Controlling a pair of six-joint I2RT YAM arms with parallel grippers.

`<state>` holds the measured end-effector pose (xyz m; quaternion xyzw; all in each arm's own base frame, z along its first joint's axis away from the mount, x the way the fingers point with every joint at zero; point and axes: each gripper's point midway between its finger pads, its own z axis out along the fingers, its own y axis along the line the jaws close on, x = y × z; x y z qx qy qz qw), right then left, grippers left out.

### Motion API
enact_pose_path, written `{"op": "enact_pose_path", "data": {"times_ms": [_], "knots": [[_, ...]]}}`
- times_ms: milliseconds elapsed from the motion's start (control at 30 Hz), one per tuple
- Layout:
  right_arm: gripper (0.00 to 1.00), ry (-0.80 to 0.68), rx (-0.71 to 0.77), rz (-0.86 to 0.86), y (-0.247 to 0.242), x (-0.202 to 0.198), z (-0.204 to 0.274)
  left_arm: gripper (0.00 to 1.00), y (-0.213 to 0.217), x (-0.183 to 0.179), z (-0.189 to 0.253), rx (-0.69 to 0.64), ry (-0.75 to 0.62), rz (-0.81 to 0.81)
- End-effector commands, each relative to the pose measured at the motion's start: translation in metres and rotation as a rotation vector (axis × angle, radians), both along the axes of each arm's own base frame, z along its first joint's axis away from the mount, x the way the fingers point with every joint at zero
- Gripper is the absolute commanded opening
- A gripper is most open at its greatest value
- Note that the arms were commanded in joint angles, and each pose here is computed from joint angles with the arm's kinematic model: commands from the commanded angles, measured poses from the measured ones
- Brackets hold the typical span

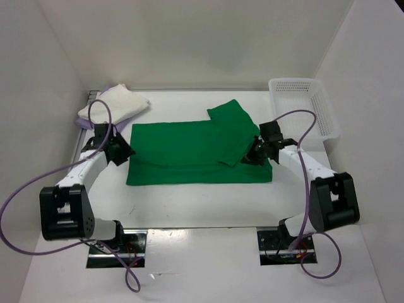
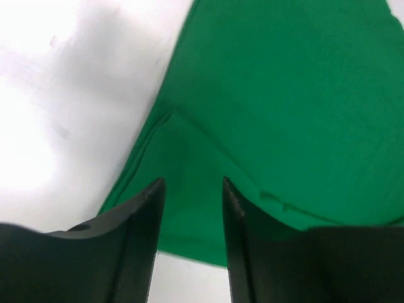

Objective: Fold and stack the t-shirts
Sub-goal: Fold the flattened tshirt in 1/3 of the way

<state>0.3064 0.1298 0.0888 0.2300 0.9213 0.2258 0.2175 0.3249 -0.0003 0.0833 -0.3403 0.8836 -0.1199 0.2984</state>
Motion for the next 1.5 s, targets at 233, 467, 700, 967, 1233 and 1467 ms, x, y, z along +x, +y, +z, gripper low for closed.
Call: {"op": "enact_pose_path", "data": {"times_ms": [233, 467, 700, 967, 1233, 1467], "knots": [[0.39, 0.013, -0.037, 0.096, 0.014, 0.026, -0.036, 0.66, 0.014, 0.048, -0.026, 0.154, 0.035, -0.006], [0.45, 0.016, 0.015, 0.153, 0.037, 0.026, -0.043, 0.46, 0.015, 0.047, -0.035, 0.16, 0.07, -0.002], [0.42, 0.025, 0.027, 0.17, 0.047, 0.03, -0.05, 0.47, 0.015, 0.046, -0.046, 0.159, 0.094, -0.004], [0.23, 0.022, 0.03, 0.17, 0.052, 0.036, -0.049, 0.13, 0.017, 0.046, -0.048, 0.166, 0.1, 0.001], [0.13, -0.02, 0.056, 0.192, 0.069, 0.068, -0.033, 0.1, 0.016, 0.041, -0.038, 0.161, 0.087, 0.01], [0.1, -0.043, 0.04, 0.199, 0.082, 0.116, -0.026, 0.17, 0.022, 0.039, -0.028, 0.171, 0.081, 0.026]]}}
